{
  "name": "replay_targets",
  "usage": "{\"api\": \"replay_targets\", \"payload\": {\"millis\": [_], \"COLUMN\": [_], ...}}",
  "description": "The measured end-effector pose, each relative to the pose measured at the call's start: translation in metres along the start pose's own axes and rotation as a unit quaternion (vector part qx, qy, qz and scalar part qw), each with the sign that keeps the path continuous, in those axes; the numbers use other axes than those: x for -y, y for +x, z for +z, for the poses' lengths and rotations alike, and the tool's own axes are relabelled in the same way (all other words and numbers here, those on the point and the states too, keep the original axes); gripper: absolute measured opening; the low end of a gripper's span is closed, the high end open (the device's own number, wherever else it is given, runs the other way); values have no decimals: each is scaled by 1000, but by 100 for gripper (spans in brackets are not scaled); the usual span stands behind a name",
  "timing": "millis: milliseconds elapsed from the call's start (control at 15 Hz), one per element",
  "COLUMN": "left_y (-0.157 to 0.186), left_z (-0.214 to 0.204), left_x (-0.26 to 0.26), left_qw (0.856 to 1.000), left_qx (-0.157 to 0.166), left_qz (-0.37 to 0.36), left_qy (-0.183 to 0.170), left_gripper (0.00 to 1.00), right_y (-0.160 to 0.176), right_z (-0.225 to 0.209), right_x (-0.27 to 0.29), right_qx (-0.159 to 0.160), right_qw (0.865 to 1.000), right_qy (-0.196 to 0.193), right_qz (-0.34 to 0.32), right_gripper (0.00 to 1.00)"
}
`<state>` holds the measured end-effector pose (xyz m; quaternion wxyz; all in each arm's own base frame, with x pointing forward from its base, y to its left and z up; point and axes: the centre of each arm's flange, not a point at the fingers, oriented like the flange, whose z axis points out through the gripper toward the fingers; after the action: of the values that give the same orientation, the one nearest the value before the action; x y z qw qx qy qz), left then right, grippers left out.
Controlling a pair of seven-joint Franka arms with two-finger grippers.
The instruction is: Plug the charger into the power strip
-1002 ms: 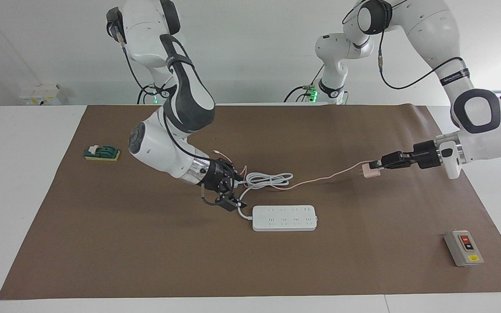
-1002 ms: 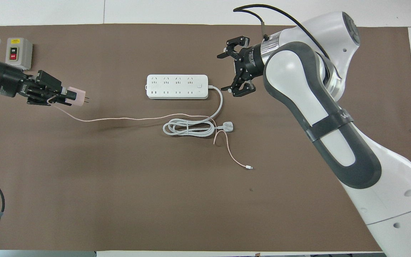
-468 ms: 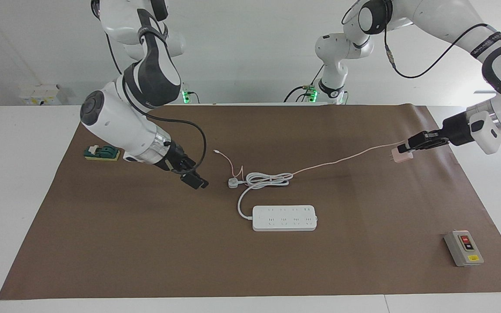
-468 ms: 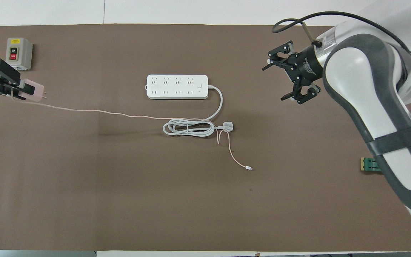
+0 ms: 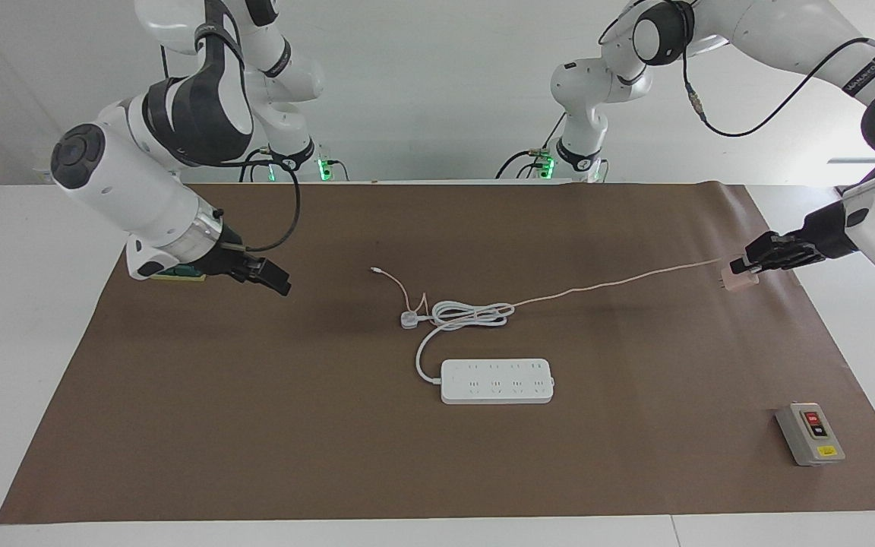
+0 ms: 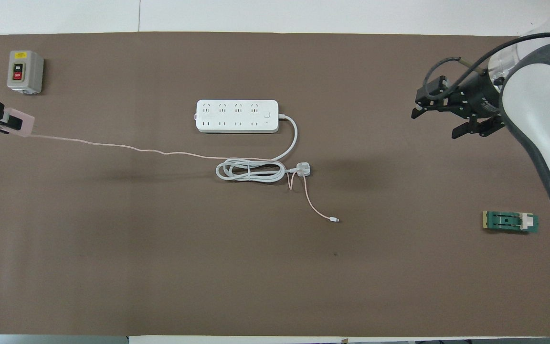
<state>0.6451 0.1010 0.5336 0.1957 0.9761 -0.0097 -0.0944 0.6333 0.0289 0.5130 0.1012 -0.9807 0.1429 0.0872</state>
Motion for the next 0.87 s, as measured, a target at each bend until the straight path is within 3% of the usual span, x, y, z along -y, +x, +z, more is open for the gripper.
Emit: {"api": "replay_targets", "payload": {"millis": [334, 601, 869], "left_y": [-4, -3, -13], "left_z": [-13, -16, -35], "left_x": [4, 2, 13], "left_qw": [995, 992, 986], "left_qx": [-12, -18, -39], "left_qz": [-99, -116, -155], "left_qy": [24, 36, 42], "left_gripper": [33, 33, 33], "right_y": [-25, -72, -97], "right_z": [-53, -84, -81], "right_x": [-33, -32, -48], "right_qx": [-30, -45, -43], "right_qw": [988, 983, 982], "right_qy": [-62, -82, -87], "right_qz": [-135, -160, -162], "right_gripper": [100, 100, 100]}}
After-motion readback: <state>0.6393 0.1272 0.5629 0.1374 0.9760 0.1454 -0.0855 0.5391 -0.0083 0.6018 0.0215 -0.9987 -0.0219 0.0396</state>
